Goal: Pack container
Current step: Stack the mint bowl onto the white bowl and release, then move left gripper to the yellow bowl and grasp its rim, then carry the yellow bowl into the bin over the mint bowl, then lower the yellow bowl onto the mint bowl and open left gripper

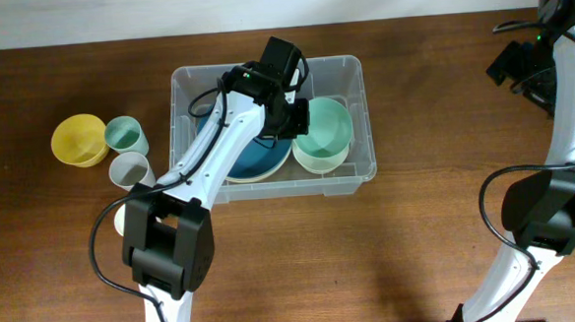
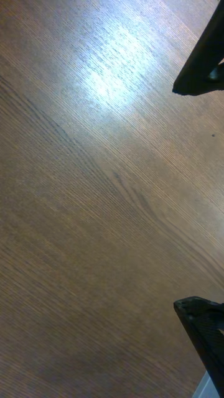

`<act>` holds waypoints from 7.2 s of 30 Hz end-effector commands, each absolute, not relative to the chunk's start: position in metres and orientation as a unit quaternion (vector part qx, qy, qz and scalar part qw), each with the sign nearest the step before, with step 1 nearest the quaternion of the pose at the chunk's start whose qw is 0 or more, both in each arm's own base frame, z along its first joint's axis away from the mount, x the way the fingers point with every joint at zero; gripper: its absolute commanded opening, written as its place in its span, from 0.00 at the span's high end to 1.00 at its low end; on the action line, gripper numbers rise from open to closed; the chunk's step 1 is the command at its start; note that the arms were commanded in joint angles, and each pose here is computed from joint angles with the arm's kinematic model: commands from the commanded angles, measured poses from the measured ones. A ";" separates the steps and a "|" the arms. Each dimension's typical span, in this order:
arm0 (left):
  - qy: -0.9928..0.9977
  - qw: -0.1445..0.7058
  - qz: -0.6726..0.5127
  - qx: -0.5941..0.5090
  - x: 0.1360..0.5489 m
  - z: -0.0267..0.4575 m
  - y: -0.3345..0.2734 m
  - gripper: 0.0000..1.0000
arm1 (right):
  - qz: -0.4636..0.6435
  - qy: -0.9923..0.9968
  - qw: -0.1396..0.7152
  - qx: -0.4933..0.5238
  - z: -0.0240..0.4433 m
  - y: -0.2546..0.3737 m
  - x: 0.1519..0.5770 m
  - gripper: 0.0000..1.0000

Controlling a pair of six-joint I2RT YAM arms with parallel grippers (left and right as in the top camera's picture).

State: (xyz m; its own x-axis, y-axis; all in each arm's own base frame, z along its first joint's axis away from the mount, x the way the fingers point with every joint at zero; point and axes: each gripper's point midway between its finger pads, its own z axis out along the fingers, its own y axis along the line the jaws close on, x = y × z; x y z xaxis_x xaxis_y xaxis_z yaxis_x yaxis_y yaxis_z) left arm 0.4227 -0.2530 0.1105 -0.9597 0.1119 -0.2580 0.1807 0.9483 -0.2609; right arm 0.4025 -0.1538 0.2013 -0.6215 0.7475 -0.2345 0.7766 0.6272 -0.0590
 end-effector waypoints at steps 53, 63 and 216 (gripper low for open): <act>0.962 0.270 -0.042 -0.026 0.494 0.257 -0.105 0.13 | -0.079 0.895 0.090 0.429 0.198 -0.155 0.402 0.01; 0.925 0.215 0.015 -0.312 0.448 0.266 0.121 0.01 | -0.079 0.895 0.090 0.429 0.198 -0.154 0.402 0.01; 0.986 0.047 -0.119 0.111 0.454 0.116 -0.249 0.67 | -0.079 0.895 0.090 0.429 0.198 -0.154 0.402 0.01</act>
State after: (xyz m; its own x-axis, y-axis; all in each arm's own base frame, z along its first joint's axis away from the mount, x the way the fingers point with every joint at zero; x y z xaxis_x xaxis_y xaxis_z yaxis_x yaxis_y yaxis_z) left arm 0.4362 -0.2593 0.0935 -0.9738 0.2242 -0.0383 0.2273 0.9530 -0.2004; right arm 0.4026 -0.1538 0.2012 -0.6215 0.7474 -0.2347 0.7766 0.6272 -0.0593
